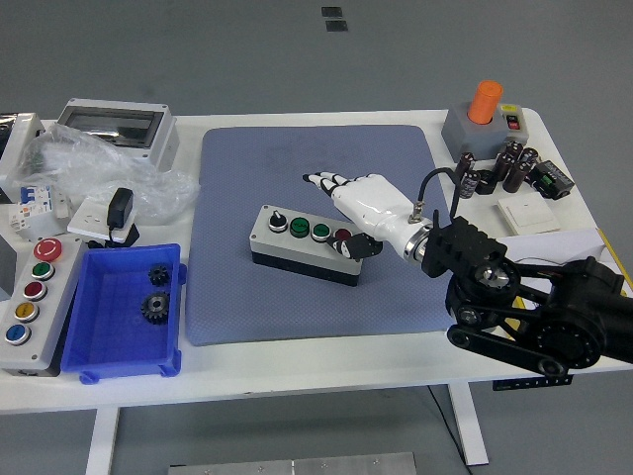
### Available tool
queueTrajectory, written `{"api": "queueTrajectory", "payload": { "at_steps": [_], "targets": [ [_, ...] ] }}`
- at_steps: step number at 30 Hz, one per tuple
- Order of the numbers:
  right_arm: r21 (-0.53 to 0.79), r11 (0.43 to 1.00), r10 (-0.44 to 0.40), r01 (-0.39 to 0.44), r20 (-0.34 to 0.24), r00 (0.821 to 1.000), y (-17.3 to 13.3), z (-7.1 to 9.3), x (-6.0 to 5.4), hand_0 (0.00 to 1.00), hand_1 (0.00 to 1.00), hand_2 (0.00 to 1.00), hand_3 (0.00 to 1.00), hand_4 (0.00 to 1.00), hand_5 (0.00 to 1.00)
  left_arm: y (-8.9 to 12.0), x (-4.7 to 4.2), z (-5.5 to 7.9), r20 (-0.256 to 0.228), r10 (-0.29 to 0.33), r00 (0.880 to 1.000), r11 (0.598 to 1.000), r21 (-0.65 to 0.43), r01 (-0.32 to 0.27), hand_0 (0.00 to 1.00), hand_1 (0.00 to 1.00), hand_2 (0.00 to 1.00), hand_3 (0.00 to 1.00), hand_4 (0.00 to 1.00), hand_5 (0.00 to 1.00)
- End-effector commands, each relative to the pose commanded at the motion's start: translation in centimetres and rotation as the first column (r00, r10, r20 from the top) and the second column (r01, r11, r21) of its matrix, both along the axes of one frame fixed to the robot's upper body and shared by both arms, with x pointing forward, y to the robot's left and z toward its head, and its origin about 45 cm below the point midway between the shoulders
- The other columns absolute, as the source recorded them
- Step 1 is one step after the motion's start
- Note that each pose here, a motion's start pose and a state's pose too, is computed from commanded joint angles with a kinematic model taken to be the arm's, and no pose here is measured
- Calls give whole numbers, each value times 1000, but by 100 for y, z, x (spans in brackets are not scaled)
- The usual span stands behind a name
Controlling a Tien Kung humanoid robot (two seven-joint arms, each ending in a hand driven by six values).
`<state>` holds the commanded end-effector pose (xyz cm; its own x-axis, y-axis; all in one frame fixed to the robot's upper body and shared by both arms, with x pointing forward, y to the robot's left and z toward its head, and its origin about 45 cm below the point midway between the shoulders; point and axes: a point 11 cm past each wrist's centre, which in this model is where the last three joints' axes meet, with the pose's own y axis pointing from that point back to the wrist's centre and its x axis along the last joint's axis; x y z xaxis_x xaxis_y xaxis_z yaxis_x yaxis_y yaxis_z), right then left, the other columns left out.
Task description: Pick up the button,place it on the desk,press the button,press the button
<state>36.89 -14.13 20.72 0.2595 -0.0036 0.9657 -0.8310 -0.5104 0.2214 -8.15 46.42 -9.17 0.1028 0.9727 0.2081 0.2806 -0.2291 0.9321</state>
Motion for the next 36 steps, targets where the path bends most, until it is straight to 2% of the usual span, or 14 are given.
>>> {"api": "queueTrajectory", "payload": {
  "at_steps": [6,10,11,15,16,22,23,28,29,36],
  "targets": [
    [59,998,-12,14,-25,1000,2,90,-43,596,671,998,998,770,89,-9,-11,-3,-3,-2,1000,1000,-2,2,672,677,657,653,745,399],
    [37,999,-22,23,-26,999,2,65,-39,596,671,998,998,770,89,-12,-2,-5,-1,-6,1000,1000,-3,6,672,677,657,653,745,399],
    [24,999,-26,27,-27,999,-5,44,-34,607,691,998,998,917,299,-13,1,-6,-1,-8,1000,1000,-3,8,672,677,654,650,746,398],
    [-36,999,-39,38,-32,999,-39,-41,-23,607,691,998,998,917,299,-16,8,-8,0,-10,1000,1000,-4,10,672,677,654,650,746,398],
    [-49,998,-41,40,-33,999,-47,-58,-24,643,727,998,998,998,413,-16,8,-9,0,-11,1000,1000,-4,11,671,676,652,648,745,395],
    [-90,995,-53,50,-29,998,-80,-105,-27,643,727,998,998,998,413,-25,-1,-11,-2,-13,1000,1000,-6,13,671,676,652,648,745,395],
    [-88,995,-54,51,-31,998,-81,-104,-32,657,739,998,998,998,481,-26,1,-12,-2,-13,1000,1000,-6,13,672,676,652,646,745,395],
    [-54,997,-54,51,-54,997,-65,-96,-62,657,739,998,998,998,481,-24,10,-12,1,-14,1000,1000,-6,14,672,676,652,646,745,395],
    [-39,998,-55,52,-59,997,-61,-89,-65,663,749,998,998,998,510,-26,12,-14,2,-15,1000,1000,-6,15,672,679,650,645,746,393],
    [-1,998,-59,59,-53,997,-49,-57,-65,662,748,998,998,998,522,-30,11,-16,4,-16,1000,1000,-6,16,673,678,648,643,746,391]
  ]
}}
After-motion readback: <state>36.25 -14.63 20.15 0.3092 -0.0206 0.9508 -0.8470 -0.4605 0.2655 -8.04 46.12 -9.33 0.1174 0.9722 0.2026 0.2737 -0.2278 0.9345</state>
